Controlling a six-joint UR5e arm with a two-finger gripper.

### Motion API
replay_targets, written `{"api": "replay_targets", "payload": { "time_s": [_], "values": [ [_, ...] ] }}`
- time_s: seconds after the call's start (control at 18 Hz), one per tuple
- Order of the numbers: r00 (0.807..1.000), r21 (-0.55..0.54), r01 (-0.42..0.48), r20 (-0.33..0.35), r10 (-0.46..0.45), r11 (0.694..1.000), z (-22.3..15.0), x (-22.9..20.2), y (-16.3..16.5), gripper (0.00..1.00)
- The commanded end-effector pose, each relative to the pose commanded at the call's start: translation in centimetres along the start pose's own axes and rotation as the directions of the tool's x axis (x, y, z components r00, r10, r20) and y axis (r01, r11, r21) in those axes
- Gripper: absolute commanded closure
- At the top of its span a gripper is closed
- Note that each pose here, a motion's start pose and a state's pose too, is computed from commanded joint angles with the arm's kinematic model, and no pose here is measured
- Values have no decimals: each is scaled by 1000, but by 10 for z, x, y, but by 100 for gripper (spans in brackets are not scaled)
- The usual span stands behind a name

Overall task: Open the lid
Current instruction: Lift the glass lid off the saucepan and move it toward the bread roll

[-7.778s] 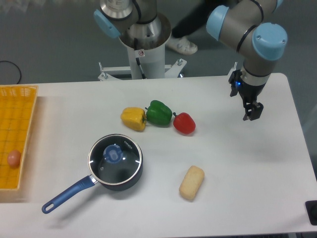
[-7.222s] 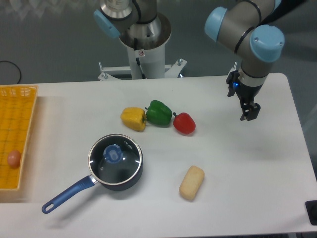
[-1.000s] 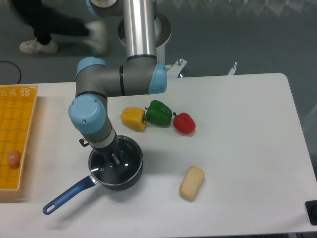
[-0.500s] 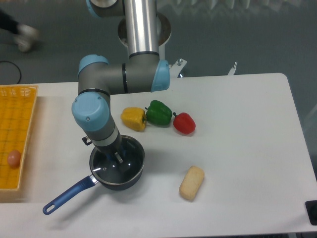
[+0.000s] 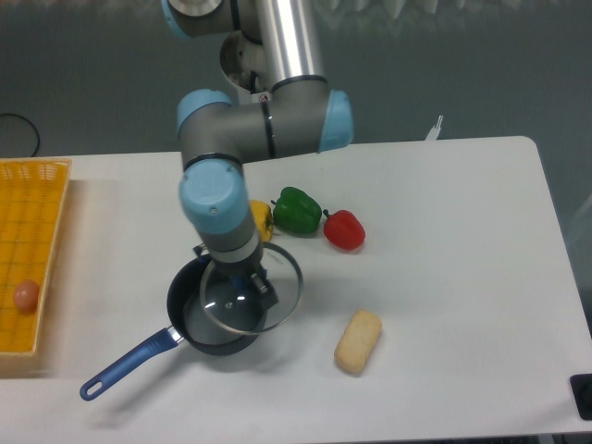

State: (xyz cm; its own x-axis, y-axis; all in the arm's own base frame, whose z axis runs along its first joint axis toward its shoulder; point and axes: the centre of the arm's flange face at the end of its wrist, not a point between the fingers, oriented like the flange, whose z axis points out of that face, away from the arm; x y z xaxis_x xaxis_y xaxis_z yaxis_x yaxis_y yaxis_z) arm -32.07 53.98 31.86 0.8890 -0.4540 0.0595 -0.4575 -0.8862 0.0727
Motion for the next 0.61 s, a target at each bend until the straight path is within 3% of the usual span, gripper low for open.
{"api": "replay_targets", "payload": {
  "time_s": [0.61],
  "values": [
    [999,43,-2,-50,4,999,2,-42,93,40]
  ]
}}
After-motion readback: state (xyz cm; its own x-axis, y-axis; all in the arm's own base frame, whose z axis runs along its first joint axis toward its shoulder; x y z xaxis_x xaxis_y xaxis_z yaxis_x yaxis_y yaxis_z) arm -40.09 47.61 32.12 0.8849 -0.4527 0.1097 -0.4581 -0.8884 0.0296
